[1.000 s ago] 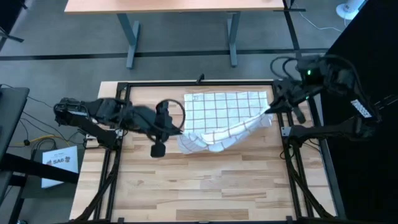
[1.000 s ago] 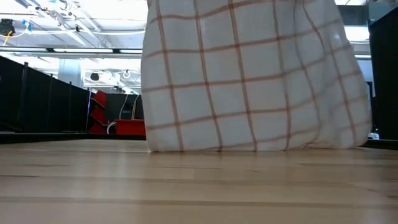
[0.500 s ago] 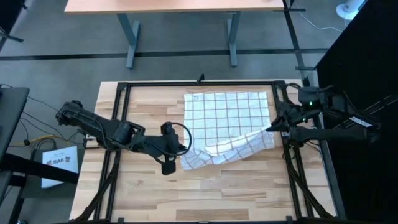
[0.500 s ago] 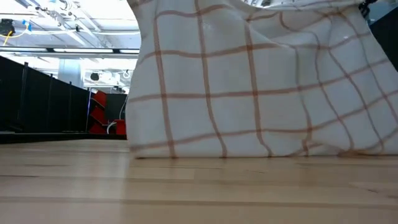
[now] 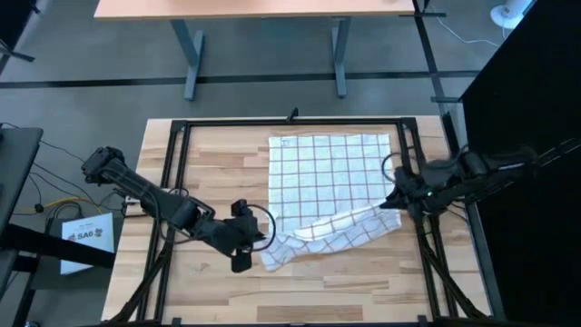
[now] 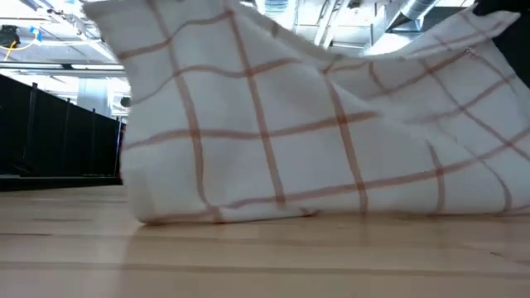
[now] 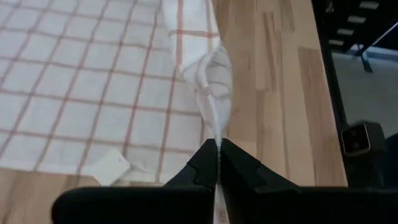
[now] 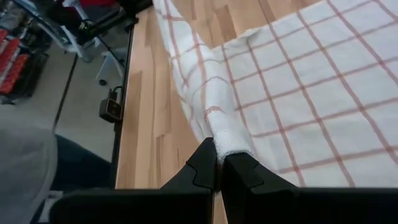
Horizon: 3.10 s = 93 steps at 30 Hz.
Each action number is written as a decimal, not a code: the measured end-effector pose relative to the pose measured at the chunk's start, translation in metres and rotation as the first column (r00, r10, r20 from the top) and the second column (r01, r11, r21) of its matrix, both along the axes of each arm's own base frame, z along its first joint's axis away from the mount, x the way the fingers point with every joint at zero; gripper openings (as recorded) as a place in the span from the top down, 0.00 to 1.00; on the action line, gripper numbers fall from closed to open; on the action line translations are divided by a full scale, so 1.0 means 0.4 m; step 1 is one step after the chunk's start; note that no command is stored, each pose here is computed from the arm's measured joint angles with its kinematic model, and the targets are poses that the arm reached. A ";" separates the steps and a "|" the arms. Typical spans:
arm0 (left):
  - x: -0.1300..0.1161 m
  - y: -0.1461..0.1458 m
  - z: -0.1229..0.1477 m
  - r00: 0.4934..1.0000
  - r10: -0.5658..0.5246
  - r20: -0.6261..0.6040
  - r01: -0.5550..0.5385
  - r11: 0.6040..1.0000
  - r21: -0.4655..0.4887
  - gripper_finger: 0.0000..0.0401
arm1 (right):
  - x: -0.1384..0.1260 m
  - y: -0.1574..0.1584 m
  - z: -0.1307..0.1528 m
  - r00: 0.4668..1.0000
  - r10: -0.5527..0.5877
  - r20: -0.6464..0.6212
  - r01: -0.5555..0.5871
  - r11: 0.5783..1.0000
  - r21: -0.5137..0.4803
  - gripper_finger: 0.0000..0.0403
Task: Roll towel
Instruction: Roll the towel
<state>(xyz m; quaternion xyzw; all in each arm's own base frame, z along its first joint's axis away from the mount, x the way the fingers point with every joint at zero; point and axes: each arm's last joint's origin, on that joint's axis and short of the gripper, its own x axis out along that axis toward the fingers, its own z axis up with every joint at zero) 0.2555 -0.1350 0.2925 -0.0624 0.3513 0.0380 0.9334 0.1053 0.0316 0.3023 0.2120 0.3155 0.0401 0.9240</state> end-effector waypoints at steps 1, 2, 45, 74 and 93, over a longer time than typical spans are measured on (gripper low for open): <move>-0.003 -0.004 -0.006 1.000 -0.003 -0.005 0.003 1.000 -0.002 1.00 | 0.006 0.011 -0.005 1.000 -0.008 0.002 0.008 1.000 -0.007 1.00; -0.006 -0.007 -0.011 1.000 -0.006 -0.009 0.006 1.000 -0.002 1.00 | 0.011 0.024 -0.010 1.000 -0.013 0.000 0.013 1.000 -0.015 1.00; 0.010 0.662 0.011 0.961 0.194 0.199 -0.179 0.980 -0.089 1.00 | -0.100 -0.162 -0.047 0.625 -0.772 0.116 0.765 0.577 -0.285 1.00; 0.065 0.785 -0.147 0.955 0.275 0.109 -0.266 0.960 -0.087 1.00 | -0.112 -0.405 -0.141 0.449 -0.882 -0.142 0.854 0.470 -0.221 1.00; 0.055 0.803 -0.143 0.948 0.303 0.103 -0.299 0.953 -0.053 0.68 | -0.123 -0.411 -0.134 0.410 -0.906 -0.109 0.871 0.424 -0.248 0.65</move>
